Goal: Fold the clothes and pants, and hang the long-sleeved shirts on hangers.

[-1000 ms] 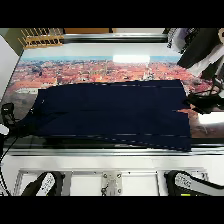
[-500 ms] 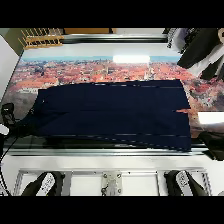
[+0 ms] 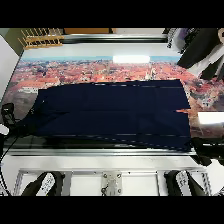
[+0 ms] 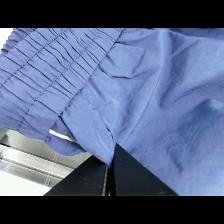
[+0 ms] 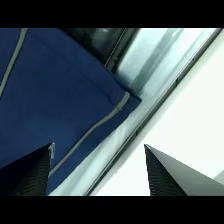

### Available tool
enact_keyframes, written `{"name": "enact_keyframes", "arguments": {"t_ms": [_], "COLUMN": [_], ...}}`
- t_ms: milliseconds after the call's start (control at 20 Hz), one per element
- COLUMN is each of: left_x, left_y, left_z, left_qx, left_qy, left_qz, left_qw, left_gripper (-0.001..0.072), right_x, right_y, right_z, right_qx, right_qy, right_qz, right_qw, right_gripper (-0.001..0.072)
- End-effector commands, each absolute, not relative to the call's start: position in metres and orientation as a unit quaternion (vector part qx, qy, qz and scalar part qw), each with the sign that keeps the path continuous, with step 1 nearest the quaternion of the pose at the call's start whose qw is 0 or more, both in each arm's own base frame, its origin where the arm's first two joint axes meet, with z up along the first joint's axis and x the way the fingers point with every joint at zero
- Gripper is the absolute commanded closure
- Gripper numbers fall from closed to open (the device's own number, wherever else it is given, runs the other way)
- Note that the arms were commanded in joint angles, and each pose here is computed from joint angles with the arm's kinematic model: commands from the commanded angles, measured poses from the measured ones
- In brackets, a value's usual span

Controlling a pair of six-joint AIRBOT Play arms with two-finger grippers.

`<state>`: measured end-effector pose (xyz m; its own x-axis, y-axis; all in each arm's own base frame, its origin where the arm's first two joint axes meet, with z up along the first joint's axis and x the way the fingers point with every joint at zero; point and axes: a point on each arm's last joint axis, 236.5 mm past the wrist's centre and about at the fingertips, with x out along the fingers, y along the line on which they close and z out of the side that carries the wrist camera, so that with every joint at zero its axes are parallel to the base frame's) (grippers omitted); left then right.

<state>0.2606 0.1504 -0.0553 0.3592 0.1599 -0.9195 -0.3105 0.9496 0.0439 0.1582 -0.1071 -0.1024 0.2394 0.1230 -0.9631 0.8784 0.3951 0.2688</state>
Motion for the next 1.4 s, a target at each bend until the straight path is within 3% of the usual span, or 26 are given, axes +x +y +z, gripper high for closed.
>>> {"name": "enact_keyframes", "arguments": {"t_ms": [0, 700, 750, 850, 950, 1150, 1350], "left_x": [0.261, 0.261, 0.261, 0.261, 0.261, 0.267, 0.267], "left_y": [0.151, 0.151, 0.151, 0.151, 0.151, 0.156, 0.154], "left_z": [-0.055, -0.055, -0.055, -0.055, -0.055, -0.027, 0.015], "left_qx": [-0.068, -0.068, -0.068, -0.068, -0.067, -0.062, -0.058], "left_qy": [0.547, 0.547, 0.547, 0.547, 0.547, 0.55, 0.566], "left_qz": [0.144, 0.144, 0.144, 0.144, 0.144, 0.141, 0.125], "left_qw": [0.822, 0.822, 0.822, 0.822, 0.822, 0.821, 0.813], "left_gripper": [0.0697, 0.0697, 0.0697, 0.0697, 0.0697, 0.0697, 0.0697], "right_x": [0.168, 0.193, 0.193, 0.195, 0.2, 0.209, 0.192], "right_y": [-0.113, -0.084, -0.084, -0.086, -0.09, -0.115, -0.135], "right_z": [-0.106, -0.128, -0.127, -0.126, -0.118, -0.064, -0.003], "right_qx": [0.473, 0.457, 0.457, 0.452, 0.438, 0.366, 0.291], "right_qy": [0.515, 0.553, 0.553, 0.553, 0.552, 0.568, 0.601], "right_qz": [-0.305, -0.256, -0.256, -0.254, -0.243, -0.221, -0.225], "right_qw": [0.647, 0.647, 0.648, 0.652, 0.667, 0.703, 0.709], "right_gripper": [0.01, 0.0107, 0.0162, 0.0528, 0.0706, 0.0707, 0.0708]}}
